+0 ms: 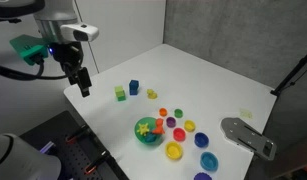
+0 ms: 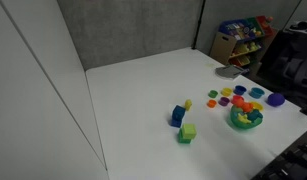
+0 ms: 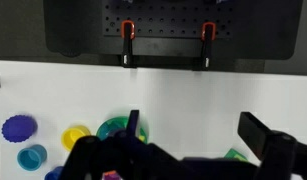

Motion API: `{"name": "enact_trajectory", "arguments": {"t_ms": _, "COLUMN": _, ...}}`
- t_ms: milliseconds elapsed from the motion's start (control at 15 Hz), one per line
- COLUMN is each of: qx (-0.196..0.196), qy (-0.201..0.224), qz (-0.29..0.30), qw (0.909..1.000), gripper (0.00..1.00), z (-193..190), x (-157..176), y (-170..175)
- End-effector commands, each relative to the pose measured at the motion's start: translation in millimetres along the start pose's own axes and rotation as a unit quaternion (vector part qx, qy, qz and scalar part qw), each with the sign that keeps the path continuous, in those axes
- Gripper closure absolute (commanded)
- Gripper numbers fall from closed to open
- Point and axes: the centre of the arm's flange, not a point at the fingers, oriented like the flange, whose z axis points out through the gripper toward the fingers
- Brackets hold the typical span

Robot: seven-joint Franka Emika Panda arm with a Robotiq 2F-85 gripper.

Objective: Pick up the yellow toy from the table and put it in the green bowl

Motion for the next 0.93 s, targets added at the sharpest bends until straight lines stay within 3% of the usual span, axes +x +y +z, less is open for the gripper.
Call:
{"name": "enact_trajectory", "arguments": {"t_ms": 0, "qx": 0.000, "qy": 0.000, "qz": 0.000, "qw": 1.0000, "gripper": 0.00, "z": 0, "x": 0, "y": 0}}
{"name": "enact_trajectory", "arguments": {"t_ms": 467, "qx": 0.000, "qy": 0.000, "qz": 0.000, "qw": 1.0000, "gripper": 0.00, "z": 0, "x": 0, "y": 0}}
{"name": "enact_trajectory", "arguments": {"t_ms": 867, "qx": 0.012, "qy": 0.010, "qz": 0.001, "qw": 0.9999, "gripper": 0.00, "z": -8, "x": 25, "y": -10}}
